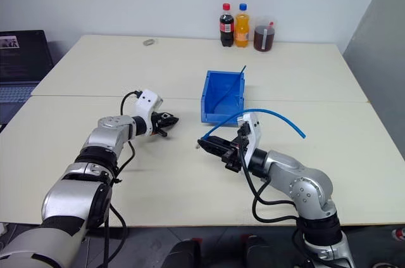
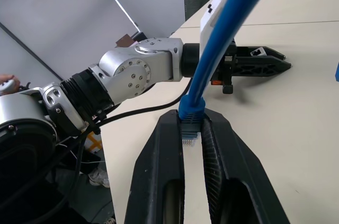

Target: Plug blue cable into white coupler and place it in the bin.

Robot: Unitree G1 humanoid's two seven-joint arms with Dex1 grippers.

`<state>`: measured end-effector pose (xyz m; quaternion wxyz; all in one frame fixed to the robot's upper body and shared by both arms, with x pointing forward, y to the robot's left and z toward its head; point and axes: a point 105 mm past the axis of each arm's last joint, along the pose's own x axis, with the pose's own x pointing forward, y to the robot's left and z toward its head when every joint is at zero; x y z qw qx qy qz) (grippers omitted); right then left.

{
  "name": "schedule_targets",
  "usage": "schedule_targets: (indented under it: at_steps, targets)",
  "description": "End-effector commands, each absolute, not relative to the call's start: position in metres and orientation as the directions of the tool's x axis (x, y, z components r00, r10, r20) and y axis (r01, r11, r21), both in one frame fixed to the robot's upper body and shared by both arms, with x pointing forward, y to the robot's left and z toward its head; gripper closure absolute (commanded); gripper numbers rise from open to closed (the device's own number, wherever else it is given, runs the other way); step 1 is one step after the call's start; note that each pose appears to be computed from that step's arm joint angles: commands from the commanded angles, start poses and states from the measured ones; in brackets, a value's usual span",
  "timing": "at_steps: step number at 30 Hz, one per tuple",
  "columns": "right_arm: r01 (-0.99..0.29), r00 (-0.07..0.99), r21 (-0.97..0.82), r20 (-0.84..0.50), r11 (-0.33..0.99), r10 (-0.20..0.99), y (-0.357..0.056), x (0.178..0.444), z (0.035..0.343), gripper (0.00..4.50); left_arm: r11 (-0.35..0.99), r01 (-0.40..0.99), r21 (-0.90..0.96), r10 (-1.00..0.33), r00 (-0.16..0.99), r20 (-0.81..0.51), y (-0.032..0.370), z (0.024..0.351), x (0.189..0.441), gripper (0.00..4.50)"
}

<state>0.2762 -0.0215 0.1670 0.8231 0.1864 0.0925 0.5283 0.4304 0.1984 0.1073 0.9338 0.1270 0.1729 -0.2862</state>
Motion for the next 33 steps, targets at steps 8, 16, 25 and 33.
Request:
schedule_targets:
  at_steps: [8, 16, 25, 33]
  targets:
    - [-0.909, 0.384, 0.171, -0.003, 0.379, 0.923, -0.038, 0.259, 0.171, 4.32, 0.361, 0.923, 0.132, -0.805, 0.38, -0.456, 0.163, 0.109, 0.327, 3.68]
    - [-0.936, 0.341, 0.07, -0.051, 0.344, 0.939, -0.038, 0.256, 0.16, 4.32, 0.212, 0.964, 0.159, -0.797, 0.265, -0.543, 0.144, 0.094, 0.308, 3.68]
    - [-0.954, 0.298, -0.037, -0.061, 0.296, 0.953, -0.016, 0.262, 0.154, 4.33, 0.178, 0.981, 0.073, -0.841, 0.19, -0.507, 0.138, 0.089, 0.309, 3.68]
    - [-0.955, 0.29, -0.071, -0.031, 0.287, 0.957, -0.001, 0.266, 0.157, 4.33, 0.144, 0.987, 0.064, -0.836, 0.156, -0.527, 0.141, 0.084, 0.309, 3.68]
